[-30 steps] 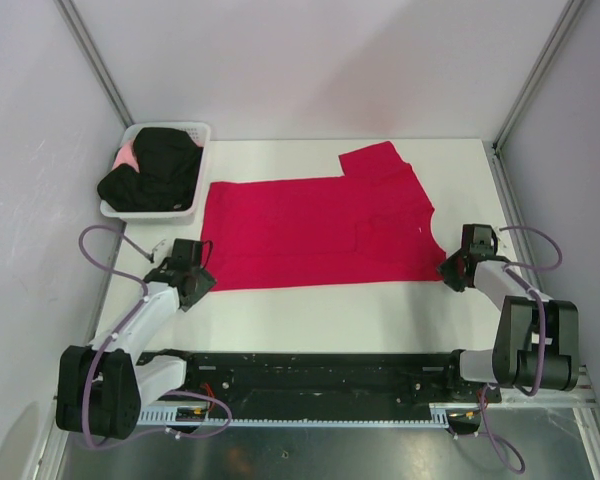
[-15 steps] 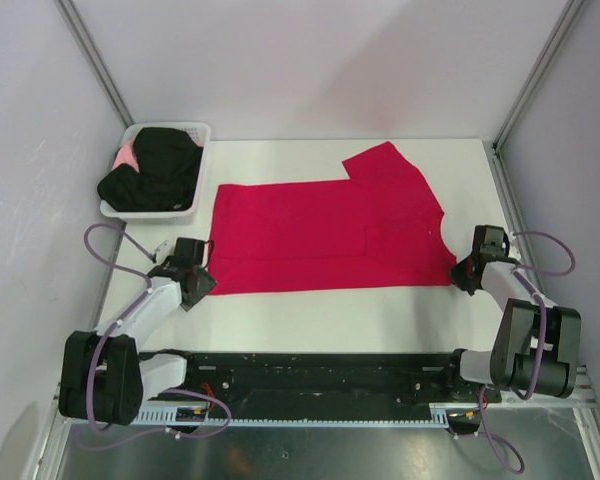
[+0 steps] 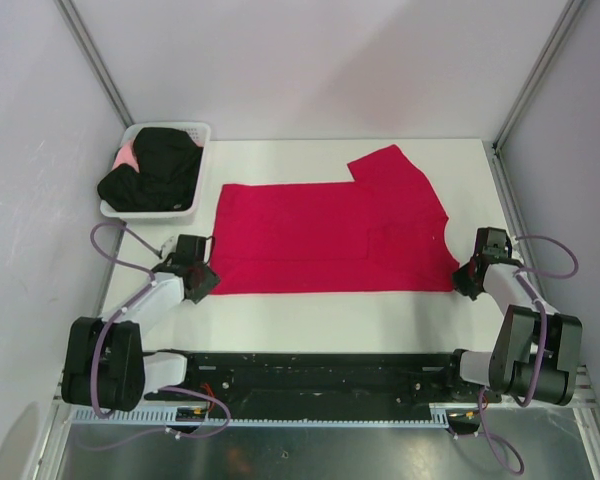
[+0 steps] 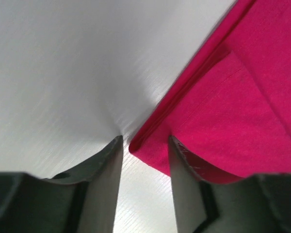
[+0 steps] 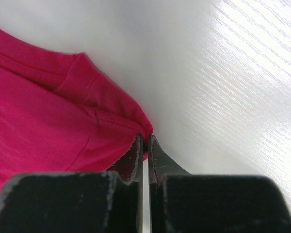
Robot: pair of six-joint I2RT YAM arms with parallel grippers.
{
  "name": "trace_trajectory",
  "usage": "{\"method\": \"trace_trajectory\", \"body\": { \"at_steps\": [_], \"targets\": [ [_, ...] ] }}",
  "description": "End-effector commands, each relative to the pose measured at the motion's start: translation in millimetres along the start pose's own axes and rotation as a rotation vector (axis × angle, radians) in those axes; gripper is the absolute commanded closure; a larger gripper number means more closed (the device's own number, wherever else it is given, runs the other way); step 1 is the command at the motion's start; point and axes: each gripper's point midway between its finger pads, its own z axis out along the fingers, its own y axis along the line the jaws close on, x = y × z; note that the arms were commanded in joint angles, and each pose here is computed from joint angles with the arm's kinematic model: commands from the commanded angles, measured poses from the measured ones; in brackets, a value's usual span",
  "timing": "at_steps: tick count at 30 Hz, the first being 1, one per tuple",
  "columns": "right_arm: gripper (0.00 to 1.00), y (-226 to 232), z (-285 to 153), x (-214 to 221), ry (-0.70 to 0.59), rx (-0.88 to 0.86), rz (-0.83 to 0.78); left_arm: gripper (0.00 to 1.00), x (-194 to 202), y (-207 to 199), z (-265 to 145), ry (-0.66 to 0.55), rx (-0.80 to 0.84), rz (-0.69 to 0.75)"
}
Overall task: Fold and stack the t-shirts
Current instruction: Fold the flattened tshirt in 1/3 of the way
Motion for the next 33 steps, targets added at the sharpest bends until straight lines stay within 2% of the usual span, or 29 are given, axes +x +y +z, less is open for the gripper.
{"method": "trace_trajectory", "body": {
  "at_steps": [1,5,8,12,19,21,23,26,28,30,33],
  "targets": [
    [1.00,0.6,-11.1,-9.8,-0.026,0.005,0.011,0.59,4.2,-5.8,4.3,0.030,0.018,-0.018],
    [1.00,-0.2,-18.9,-3.5,0.003,-0.006,0.041,0.82,4.0,-5.5,3.1,0.026,0.020,-0.021],
    [1.00,-6.1,-28.3,3.0,0.033,0.015,0.084,0.92,-1.9,-2.0,-6.6,-0.004,0.016,-0.032],
    [1.00,-16.1,-44.5,11.1,0.073,0.062,0.142,0.97,-12.3,8.4,-24.0,-0.058,-0.010,-0.036],
    [1.00,-25.6,-79.7,23.8,0.107,0.067,0.215,0.97,-8.1,28.4,-41.0,-0.073,-0.036,-0.021],
    [0.97,-28.4,-88.6,26.3,0.101,0.059,0.227,0.95,-4.2,33.6,-42.8,-0.071,-0.040,-0.019],
    [0.83,-30.9,-95.9,28.7,0.097,0.050,0.230,0.87,-3.8,32.5,-46.4,-0.072,-0.024,-0.021],
    [0.58,-28.7,-104.9,26.5,0.088,0.023,0.206,0.57,-17.9,19.2,-60.0,-0.102,0.025,-0.011],
    [0.51,-13.8,-112.4,15.4,0.059,-0.052,0.148,0.43,-39.2,4.1,-73.8,-0.151,0.062,0.020],
    [0.47,12.3,-121.5,-0.7,0.005,-0.151,0.069,0.37,-63.7,-21.1,-86.0,-0.192,0.115,0.058],
    [0.44,66.3,-136.7,-22.4,-0.087,-0.276,-0.083,0.36,-92.1,-65.7,-85.9,-0.201,0.160,0.116]
  ]
}}
